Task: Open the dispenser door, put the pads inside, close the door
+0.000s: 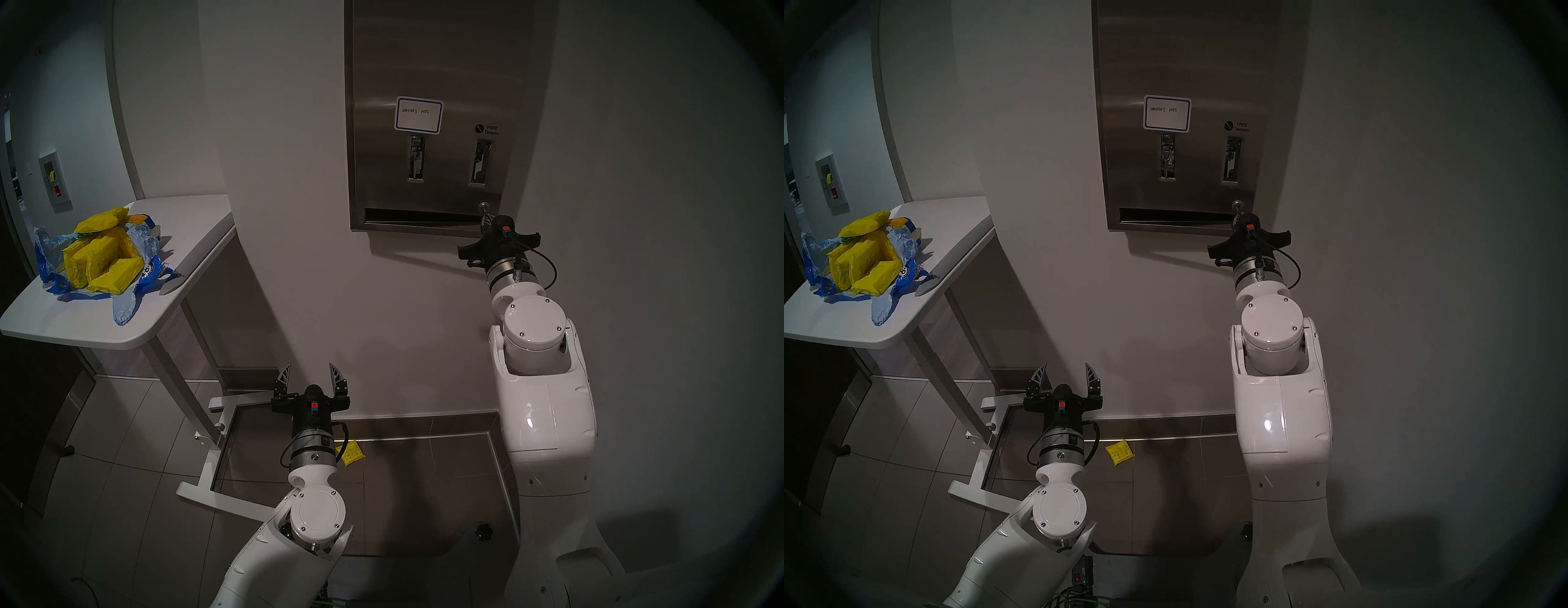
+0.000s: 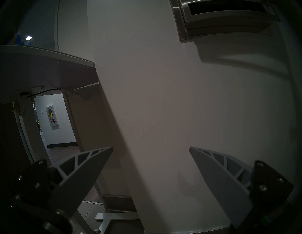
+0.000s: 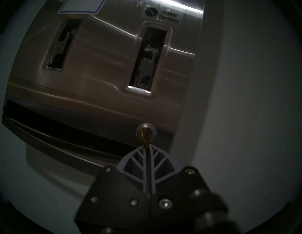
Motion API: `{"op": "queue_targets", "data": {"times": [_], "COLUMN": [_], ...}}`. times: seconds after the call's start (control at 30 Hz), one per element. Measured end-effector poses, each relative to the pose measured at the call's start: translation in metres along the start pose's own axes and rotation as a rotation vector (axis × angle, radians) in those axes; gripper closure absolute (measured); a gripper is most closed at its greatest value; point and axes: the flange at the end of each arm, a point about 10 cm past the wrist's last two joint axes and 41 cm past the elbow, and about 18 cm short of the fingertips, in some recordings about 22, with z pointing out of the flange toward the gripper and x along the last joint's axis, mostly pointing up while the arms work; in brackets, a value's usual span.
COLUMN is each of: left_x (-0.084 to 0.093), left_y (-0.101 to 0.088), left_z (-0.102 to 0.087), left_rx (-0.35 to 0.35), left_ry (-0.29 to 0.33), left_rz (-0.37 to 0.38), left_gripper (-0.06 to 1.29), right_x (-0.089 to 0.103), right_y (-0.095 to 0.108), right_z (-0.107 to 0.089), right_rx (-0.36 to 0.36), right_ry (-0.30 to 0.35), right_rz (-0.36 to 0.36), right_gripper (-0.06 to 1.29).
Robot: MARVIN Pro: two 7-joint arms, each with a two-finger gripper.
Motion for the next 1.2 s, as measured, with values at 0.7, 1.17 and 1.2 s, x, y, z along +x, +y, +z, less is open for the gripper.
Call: {"op": "queue_targets", "data": {"times": [0.7,1.17,1.2], "left_x": [0.0,0.0,0.0], "left_y": [0.0,0.0,0.0], "left_z": [0.0,0.0,0.0], "left_rx": [0.0,0.001,0.001], "left_ry": [0.0,0.001,0.001], "left_rz": [0.0,0.0,0.0], "left_gripper": [-0.04,-0.04,-0.04], "right_x": [-0.011,-0.038,-0.04], "right_y": [0.012,0.048,0.05], "right_z": [-0.023,-0.004,-0.002], "right_rx": [-0.026,-0.087,-0.088], "right_ry": [-0.025,-0.065,-0.067], "right_rz": [-0.034,-0.079,-0.082], "right_gripper": [1.27,1.27,1.27]}}
